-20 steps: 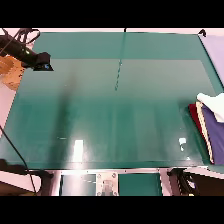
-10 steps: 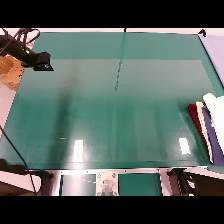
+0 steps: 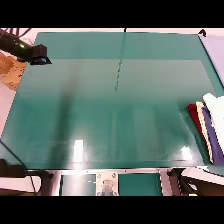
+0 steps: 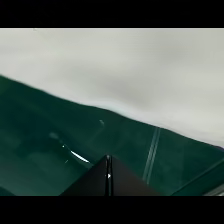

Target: Fold the shirts.

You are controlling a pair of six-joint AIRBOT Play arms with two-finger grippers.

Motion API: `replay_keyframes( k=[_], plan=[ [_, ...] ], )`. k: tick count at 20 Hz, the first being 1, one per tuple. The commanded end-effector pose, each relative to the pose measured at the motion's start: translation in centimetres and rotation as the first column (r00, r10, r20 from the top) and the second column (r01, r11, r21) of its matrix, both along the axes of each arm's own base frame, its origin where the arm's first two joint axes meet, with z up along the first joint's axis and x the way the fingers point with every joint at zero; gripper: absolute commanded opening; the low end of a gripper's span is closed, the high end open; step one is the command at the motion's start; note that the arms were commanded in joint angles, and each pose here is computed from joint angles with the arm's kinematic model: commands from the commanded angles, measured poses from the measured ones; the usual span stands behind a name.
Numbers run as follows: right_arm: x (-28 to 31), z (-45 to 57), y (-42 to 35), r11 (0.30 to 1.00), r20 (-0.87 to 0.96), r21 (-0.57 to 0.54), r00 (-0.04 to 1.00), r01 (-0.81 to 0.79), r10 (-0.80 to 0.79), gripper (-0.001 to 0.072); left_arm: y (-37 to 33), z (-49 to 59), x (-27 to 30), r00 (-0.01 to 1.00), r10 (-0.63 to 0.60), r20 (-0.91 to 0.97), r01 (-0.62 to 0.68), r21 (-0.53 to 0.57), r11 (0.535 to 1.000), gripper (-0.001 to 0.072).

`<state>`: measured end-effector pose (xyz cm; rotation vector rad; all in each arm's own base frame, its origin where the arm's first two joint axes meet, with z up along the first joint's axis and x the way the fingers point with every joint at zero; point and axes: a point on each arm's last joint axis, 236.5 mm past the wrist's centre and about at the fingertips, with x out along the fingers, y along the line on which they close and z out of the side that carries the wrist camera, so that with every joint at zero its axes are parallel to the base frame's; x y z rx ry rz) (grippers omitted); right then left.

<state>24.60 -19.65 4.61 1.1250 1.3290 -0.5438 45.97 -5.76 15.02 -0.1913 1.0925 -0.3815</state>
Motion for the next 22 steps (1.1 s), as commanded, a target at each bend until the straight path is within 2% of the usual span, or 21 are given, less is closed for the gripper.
replay_keyframes(
  k=[1, 4, 7, 10, 15, 22],
  plan=[
    [5.5, 0.7, 5.3, 0.978, 0.126, -0.099, 0.973, -0.181, 0.193, 0.0017, -0.3, 1.0, -3.4, 1.000, 0.021, -0.005, -0.021, -0.011, 1.000, 0.0023],
    [6.1, -0.1, 12.3, 0.920, 0.183, -0.180, 0.907, -0.348, 0.379, 0.0016, -0.9, -2.7, -8.8, 0.995, 0.035, -0.091, -0.038, -0.022, 0.999, 0.0023],
    [3.9, -2.3, 19.6, 0.858, 0.218, -0.184, 0.832, -0.479, 0.511, 0.0017, -1.4, -7.3, -14.8, 0.981, 0.047, -0.189, -0.053, -0.027, 0.998, 0.0023],
    [3.1, -3.1, 24.9, 0.818, 0.301, -0.190, 0.761, -0.544, 0.575, 0.0017, -1.7, -10.9, -18.7, 0.968, 0.050, -0.248, -0.057, -0.024, 0.998, 0.0023],
    [2.4, -2.6, 28.5, 0.769, 0.338, -0.172, 0.696, -0.616, 0.634, 0.0017, -1.7, -12.1, -19.4, 0.966, 0.039, -0.256, -0.046, -0.022, 0.999, 0.0023],
    [2.4, -2.6, 28.6, 0.767, 0.338, -0.172, 0.694, -0.619, 0.636, 0.0017, -1.9, -12.0, -19.4, 0.965, 0.037, -0.258, -0.046, -0.029, 0.999, 0.0023]
  ],
)
